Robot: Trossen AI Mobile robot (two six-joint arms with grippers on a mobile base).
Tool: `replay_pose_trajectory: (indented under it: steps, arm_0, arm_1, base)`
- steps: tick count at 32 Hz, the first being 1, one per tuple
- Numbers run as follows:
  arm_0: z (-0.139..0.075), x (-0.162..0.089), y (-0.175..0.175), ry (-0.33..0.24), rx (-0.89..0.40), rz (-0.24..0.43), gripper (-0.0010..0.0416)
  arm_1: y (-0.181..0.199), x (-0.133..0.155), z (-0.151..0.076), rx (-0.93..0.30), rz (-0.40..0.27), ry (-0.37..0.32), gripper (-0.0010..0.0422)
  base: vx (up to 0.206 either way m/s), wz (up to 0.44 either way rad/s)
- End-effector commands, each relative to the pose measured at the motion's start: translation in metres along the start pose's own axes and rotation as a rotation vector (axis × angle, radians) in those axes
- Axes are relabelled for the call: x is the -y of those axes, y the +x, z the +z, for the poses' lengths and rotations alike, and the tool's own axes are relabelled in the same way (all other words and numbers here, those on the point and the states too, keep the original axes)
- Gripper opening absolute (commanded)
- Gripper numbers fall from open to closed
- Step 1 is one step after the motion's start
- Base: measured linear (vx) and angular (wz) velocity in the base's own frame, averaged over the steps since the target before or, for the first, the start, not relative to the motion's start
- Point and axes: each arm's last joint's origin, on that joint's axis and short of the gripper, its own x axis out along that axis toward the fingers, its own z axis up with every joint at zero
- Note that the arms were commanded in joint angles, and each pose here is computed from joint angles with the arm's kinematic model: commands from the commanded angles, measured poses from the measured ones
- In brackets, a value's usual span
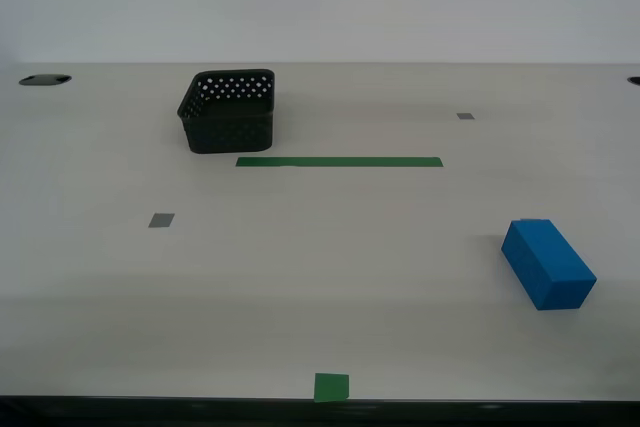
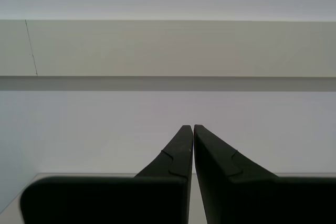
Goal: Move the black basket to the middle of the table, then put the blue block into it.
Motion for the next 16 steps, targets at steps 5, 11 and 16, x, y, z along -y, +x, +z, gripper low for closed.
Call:
replay_pose_trajectory:
  steps: [5,11,16]
  arm_0:
    - [0.0004,0.0000,0.0001,0.001,0.002,0.000,0.0001]
    - [0.0003,0.0000,0.0001,0.001,0.002,0.000,0.0000]
    - [-0.0002,0.0000,0.0001,0.001,-0.004,0.000,0.0001]
  arm_1:
    - [0.0002,0.0000,0.0012,0.006,-0.002,0.037,0.0000]
    - [0.0003,0.0000,0.0010,0.005,-0.002,0.002,0.0000]
    - [0.0002,0.0002,-0.0001,-0.007,-0.003,-0.016,0.0000]
  base:
    - [0.000,0.000]
    - [0.000,0.000]
    - [0.000,0.000]
